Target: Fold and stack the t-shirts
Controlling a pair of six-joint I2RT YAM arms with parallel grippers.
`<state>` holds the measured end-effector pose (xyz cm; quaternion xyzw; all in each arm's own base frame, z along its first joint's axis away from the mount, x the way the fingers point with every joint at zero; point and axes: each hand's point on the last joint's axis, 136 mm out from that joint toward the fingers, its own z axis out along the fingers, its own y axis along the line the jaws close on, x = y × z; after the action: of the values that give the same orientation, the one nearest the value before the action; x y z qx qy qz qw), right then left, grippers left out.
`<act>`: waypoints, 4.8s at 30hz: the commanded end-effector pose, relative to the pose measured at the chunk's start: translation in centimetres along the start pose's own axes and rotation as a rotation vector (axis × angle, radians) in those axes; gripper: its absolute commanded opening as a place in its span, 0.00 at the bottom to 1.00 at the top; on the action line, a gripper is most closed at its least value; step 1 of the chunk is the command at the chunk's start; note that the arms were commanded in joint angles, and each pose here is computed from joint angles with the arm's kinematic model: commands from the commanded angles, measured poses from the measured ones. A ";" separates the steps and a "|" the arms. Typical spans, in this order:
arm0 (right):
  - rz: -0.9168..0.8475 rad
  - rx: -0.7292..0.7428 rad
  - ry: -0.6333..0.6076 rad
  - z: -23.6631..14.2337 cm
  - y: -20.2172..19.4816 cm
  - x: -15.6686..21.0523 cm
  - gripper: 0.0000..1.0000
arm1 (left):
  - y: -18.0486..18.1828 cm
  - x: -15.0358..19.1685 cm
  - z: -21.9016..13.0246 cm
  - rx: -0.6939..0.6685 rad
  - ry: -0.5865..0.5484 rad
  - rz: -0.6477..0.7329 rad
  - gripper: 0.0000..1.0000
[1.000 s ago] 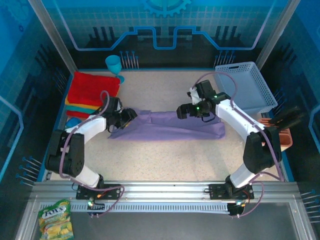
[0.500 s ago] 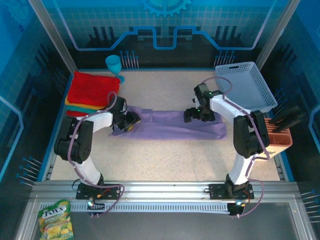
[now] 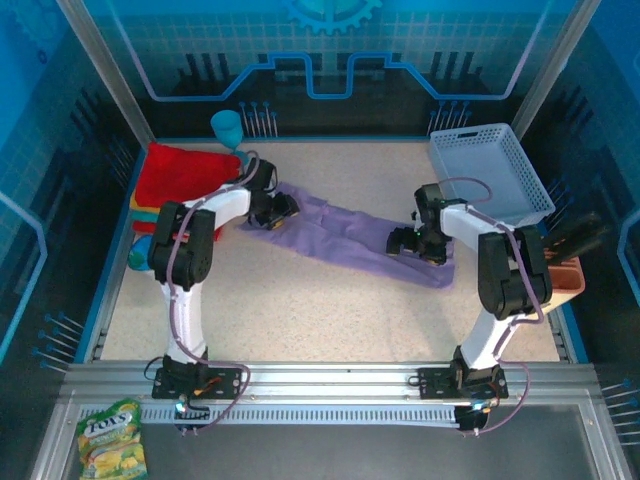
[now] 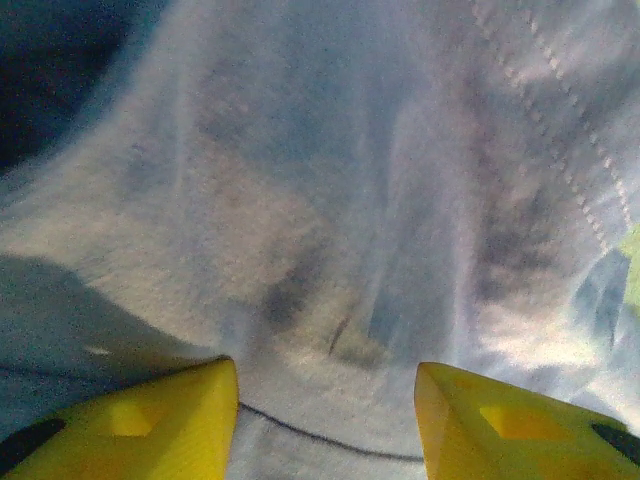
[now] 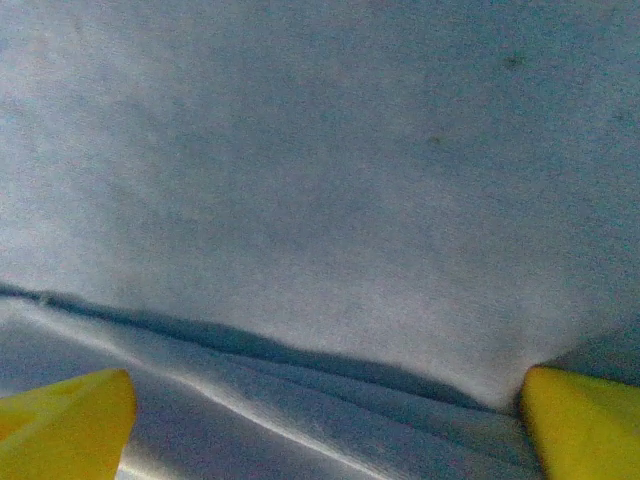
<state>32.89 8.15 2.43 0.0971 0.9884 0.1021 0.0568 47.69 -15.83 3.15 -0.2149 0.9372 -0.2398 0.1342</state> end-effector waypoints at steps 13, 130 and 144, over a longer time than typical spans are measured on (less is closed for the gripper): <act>0.117 -0.222 0.092 0.6 7.0 8.4 1.00 | -6.6 -4.2 4.1 0.011 0.101 0.133 0.51; -0.184 -0.385 0.043 -4.7 8.7 17.4 0.59 | 5.6 24.6 -14.1 0.207 0.195 0.056 0.58; -0.149 -0.408 0.147 -0.7 9.5 20.9 0.55 | 8.1 32.1 -10.6 0.122 0.302 0.090 0.56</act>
<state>14.57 20.53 3.71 -0.0081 0.9593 0.2812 0.0257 12.88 -20.05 4.12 -0.1048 0.9376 -0.3315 0.0097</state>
